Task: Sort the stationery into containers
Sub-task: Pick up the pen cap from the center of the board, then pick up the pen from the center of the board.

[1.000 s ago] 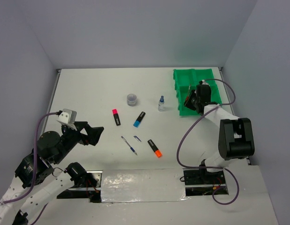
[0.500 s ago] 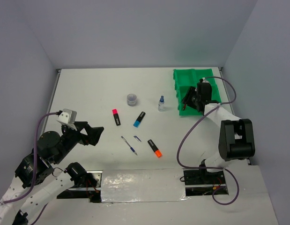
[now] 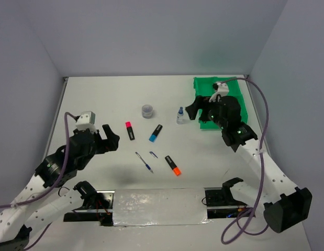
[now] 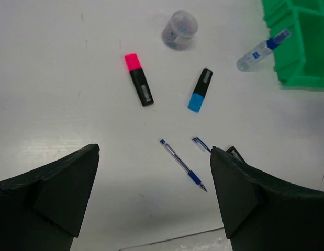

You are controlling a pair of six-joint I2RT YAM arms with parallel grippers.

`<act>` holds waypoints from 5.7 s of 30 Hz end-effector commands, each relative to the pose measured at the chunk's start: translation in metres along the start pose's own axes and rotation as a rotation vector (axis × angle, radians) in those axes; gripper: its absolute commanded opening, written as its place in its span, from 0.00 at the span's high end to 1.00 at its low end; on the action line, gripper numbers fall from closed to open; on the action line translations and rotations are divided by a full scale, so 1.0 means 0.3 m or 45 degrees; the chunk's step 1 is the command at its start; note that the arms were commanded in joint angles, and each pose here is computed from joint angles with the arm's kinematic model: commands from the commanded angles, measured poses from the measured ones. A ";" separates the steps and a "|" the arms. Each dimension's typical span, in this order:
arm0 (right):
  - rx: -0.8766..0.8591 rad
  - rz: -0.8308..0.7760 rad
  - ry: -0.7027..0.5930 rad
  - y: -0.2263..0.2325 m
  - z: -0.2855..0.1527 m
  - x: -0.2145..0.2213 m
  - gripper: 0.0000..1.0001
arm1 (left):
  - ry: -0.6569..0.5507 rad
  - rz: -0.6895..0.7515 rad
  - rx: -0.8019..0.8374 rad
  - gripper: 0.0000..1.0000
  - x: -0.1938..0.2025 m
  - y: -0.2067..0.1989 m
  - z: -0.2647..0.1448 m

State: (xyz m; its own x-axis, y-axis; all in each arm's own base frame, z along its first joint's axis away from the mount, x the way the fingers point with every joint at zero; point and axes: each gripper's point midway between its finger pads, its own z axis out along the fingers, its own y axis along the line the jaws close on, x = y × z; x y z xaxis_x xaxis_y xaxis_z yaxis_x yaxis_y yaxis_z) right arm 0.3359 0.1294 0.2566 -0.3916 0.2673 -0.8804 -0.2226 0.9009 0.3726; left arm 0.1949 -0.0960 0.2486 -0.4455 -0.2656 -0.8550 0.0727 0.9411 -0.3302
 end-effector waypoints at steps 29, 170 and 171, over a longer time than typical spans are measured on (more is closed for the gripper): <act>-0.269 -0.868 0.905 0.514 0.093 0.792 0.30 | 0.100 -0.096 -0.159 0.01 0.072 0.061 0.007; -0.463 -0.279 -0.176 0.192 -0.709 0.049 1.00 | 0.982 1.779 0.846 0.16 0.731 -0.206 0.445; -0.466 -0.280 -0.178 0.192 -0.712 0.050 1.00 | 1.022 1.782 0.850 0.18 0.753 -0.192 0.449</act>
State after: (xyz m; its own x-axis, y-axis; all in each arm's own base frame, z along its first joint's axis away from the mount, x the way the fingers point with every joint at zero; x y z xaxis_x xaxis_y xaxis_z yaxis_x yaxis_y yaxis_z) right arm 0.1305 0.1129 0.3289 -0.1901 0.1583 -0.9689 -0.5808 0.7776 0.2410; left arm 0.2063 -0.2297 0.0215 -0.0383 0.9569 -0.2877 0.9816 0.0899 0.1686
